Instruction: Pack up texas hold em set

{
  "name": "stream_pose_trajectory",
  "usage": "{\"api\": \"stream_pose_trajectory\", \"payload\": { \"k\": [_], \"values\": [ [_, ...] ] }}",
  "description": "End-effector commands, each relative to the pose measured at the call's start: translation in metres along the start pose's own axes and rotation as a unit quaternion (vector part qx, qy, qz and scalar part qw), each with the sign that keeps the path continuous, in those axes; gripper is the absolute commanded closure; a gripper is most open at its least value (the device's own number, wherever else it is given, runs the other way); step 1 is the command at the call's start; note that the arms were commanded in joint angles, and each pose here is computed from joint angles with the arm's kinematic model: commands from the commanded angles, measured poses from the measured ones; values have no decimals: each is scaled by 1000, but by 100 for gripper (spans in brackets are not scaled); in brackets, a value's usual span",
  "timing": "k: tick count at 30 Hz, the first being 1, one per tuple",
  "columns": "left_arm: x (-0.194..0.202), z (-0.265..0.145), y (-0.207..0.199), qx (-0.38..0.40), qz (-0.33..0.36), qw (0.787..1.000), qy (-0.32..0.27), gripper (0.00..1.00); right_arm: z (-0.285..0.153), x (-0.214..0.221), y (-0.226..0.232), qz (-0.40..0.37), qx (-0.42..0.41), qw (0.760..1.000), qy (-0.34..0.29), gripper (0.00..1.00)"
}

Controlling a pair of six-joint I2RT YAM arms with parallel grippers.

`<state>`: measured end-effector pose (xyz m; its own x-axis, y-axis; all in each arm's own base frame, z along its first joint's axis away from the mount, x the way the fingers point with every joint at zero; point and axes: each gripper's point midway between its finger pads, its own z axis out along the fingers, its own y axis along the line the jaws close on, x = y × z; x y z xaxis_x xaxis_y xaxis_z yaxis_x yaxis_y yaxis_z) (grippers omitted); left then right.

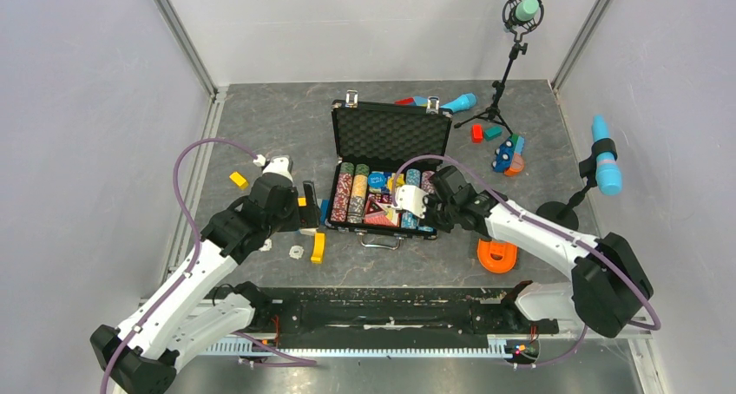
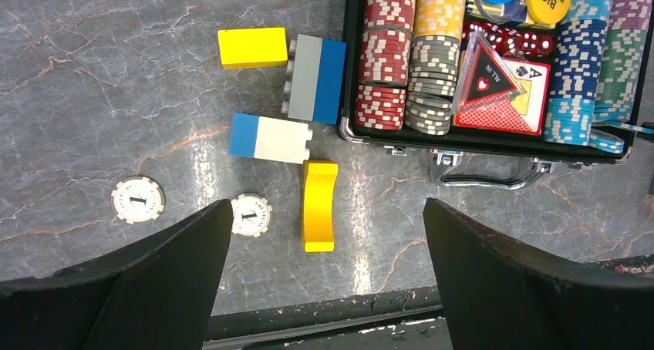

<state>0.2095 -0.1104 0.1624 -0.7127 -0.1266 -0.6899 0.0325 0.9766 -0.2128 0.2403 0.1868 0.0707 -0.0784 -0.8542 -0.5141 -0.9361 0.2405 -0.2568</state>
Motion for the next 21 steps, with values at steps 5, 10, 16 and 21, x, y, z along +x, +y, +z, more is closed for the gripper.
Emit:
{"api": "stream_pose_trajectory", "payload": {
  "k": [5,10,16,21],
  "values": [
    [-7,0,3,-4,8,1000,-18,0,7,-9,-14,-20,21,999,-15,100],
    [-7,0,3,-5,7,1000,-18,0,14,-3,-11,-23,13,1000,-4,100],
    [-7,0,3,-5,8,1000,-18,0,21,4,-6,-24,0,1000,8,100],
    [-7,1,3,-5,7,1000,-17,0,26,9,-1,-21,-10,1000,15,100]
  ]
}}
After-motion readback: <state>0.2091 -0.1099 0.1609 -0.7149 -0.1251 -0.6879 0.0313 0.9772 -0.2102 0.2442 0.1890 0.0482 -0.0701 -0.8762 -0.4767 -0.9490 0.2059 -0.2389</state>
